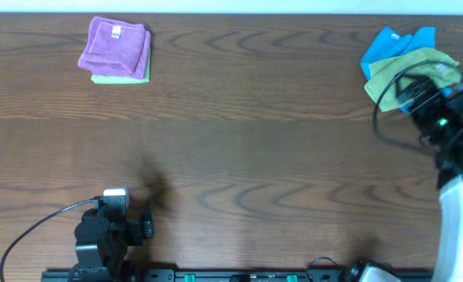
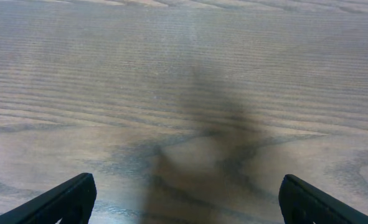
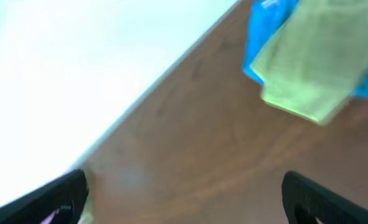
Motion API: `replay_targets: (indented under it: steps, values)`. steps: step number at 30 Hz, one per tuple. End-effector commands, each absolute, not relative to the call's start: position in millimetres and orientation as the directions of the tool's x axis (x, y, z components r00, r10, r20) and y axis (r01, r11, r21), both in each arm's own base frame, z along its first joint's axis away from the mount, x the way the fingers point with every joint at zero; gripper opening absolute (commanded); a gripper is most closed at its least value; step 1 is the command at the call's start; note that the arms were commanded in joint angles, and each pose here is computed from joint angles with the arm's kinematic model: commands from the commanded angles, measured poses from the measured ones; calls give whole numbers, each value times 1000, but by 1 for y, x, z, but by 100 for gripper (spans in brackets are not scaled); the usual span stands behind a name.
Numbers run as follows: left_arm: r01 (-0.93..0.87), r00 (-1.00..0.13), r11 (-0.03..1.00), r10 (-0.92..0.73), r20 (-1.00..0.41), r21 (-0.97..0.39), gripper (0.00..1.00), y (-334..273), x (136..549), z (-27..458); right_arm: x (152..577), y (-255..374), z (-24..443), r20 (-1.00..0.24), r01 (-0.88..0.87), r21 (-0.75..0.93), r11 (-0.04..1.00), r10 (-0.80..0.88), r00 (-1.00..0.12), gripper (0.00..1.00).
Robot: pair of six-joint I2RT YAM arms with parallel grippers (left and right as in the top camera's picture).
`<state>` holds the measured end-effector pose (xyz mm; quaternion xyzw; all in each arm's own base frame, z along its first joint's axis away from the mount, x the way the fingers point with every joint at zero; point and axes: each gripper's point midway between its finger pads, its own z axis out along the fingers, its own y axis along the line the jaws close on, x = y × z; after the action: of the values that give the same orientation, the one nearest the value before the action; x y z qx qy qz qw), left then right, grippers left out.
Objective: Fold the cloth
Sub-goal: 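Reach the right gripper to the lime-green cloth on the blue cloth and grasp it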
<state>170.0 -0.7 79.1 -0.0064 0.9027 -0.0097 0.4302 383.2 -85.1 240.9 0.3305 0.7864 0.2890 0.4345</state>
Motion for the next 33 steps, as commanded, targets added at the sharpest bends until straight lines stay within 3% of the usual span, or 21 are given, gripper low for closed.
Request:
replay_targets:
  steps: [1, 3, 6, 9, 16, 21, 26, 29, 33]
  values:
    - [-12, -676, 1000, -26, -737, -24, 95, 0, 161, 65, 400, -83, 216, -197, 297, 885, 359, 866, -459, 99]
    - [-12, -676, 1000, -26, -737, -24, 95, 0, 161, 65, 418, -91, 203, -177, 251, 909, 333, 852, -492, 99]
    - [-12, -676, 1000, -26, -737, -24, 95, 0, 161, 65, 447, -87, 210, -271, 3, 940, 340, 754, -599, 99]
    - [-12, -676, 1000, -26, -737, -24, 95, 0, 161, 65, 463, -92, 202, -317, -123, 940, 318, 681, -660, 99]
    - [-12, -676, 1000, -26, -737, -24, 95, 0, 161, 65, 480, -117, 141, -239, -47, 959, 279, 710, -662, 99]
    - [-12, -676, 1000, -26, -737, -24, 95, 0, 161, 65, 490, -123, 95, -153, 122, 951, 284, 775, -614, 99]
    - [-12, -676, 1000, -26, -737, -24, 95, 0, 161, 65, 497, -128, 78, -157, 212, 922, 325, 813, -561, 99]
    - [-12, -676, 1000, -26, -737, -24, 95, 0, 161, 65, 492, -132, 53, -97, 360, 878, 314, 855, -510, 99]
    - [-12, -676, 1000, -26, -737, -24, 95, 0, 161, 65, 496, -128, 47, -130, 378, 855, 354, 853, -506, 99]
